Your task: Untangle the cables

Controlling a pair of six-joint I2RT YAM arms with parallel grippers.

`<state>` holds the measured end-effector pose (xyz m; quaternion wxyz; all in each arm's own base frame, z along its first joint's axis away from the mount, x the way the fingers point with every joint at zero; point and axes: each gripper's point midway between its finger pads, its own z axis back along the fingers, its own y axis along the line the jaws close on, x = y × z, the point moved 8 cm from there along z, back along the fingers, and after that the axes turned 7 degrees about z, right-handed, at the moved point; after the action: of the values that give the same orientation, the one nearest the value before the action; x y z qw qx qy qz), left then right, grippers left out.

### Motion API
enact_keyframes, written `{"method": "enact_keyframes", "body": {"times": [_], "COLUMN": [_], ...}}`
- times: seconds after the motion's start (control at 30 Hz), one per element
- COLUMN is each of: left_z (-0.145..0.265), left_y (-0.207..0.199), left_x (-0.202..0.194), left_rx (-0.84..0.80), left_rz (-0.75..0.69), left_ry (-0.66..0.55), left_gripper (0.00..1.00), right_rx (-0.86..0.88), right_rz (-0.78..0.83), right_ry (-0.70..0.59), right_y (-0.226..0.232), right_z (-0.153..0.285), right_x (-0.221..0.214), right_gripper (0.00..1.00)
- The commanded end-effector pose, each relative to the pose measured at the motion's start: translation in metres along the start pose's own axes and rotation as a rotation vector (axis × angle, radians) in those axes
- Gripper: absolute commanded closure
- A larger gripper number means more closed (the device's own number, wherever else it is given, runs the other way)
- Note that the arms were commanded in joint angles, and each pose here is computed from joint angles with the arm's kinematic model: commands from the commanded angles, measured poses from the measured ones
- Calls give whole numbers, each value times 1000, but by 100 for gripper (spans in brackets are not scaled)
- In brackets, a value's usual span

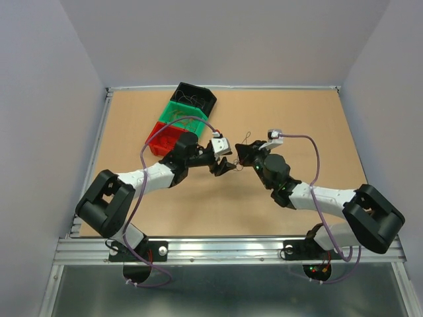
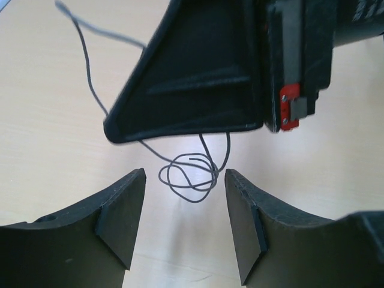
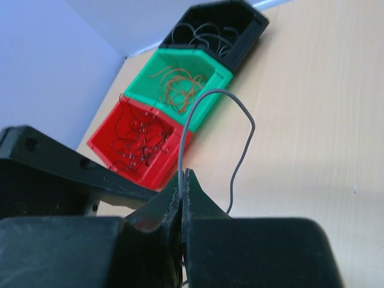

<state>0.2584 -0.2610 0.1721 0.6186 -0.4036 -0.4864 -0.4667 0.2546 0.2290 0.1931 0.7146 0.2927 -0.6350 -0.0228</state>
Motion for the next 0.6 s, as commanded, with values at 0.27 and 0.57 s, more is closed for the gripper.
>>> {"method": "enact_keyframes", "body": {"times": [0.27,0.57], "left_z": [-7,-24], "left_y": [4,-1], "left_x": [18,23], "left_rx": [11,2], "left_rz": [-17,-19], "left_ry": [-43,-50], "left_gripper": [31,31], "right_rx": [-31,-16], "right_rz": [-124,-121], "right_ry": [-135,-128], "right_y": [5,9], "right_z": [2,0], "right_x": [21,18], "right_gripper": [99,100]}}
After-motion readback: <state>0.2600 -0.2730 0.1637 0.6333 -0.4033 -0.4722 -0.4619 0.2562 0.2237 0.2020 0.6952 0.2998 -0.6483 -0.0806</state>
